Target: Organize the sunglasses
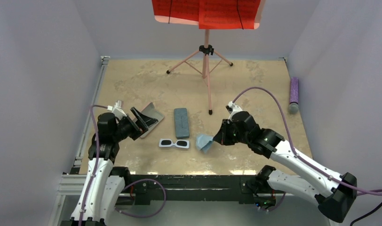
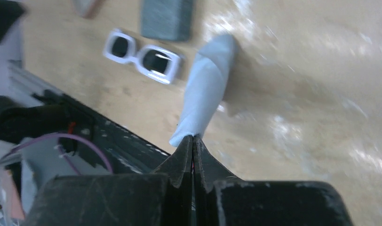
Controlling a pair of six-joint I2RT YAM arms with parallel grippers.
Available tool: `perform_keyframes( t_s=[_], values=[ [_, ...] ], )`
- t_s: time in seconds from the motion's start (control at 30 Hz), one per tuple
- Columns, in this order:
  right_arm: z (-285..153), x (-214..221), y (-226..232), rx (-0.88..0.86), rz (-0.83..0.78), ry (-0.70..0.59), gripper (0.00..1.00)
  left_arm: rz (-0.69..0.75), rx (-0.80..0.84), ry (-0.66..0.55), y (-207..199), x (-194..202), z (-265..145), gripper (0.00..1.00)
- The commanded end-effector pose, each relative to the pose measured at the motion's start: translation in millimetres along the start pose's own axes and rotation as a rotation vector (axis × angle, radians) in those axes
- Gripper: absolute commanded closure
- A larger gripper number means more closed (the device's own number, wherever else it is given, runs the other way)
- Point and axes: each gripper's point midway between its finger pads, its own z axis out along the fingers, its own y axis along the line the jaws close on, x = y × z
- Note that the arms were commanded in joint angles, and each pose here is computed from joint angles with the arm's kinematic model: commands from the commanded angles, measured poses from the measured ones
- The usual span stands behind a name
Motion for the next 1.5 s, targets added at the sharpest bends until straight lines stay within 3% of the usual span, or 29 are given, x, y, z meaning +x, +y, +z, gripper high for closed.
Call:
perform_keyframes(
  t_s=[0.0,0.13,0.33,0.67,1.27,1.47],
  values=[
    [7,66,-81,0.281,0.222,0.159,1.00,0.038,0.039,0.051,-18,10,8,0.00],
    [10,84,-111,0.385,0.338,0.159,1.00,0.105,0.041,0.140,-34,32,21,0.00],
    [6,76,-132,0.513,0.317,0.115,1.00,0.175,0.006,0.324,-49,82,46,0.03],
    [17,84,-127,0.435,0.304,0.128,1.00,0.363,-0.176,0.543,-70,171,97,0.24],
    [25,94,-125,0.365,0.282,0.141,1.00,0.359,-0.388,0.734,-35,246,140,0.57],
    [27,95,-123,0.350,0.270,0.149,1.00,0.366,-0.428,0.769,-27,256,138,0.62]
  ],
)
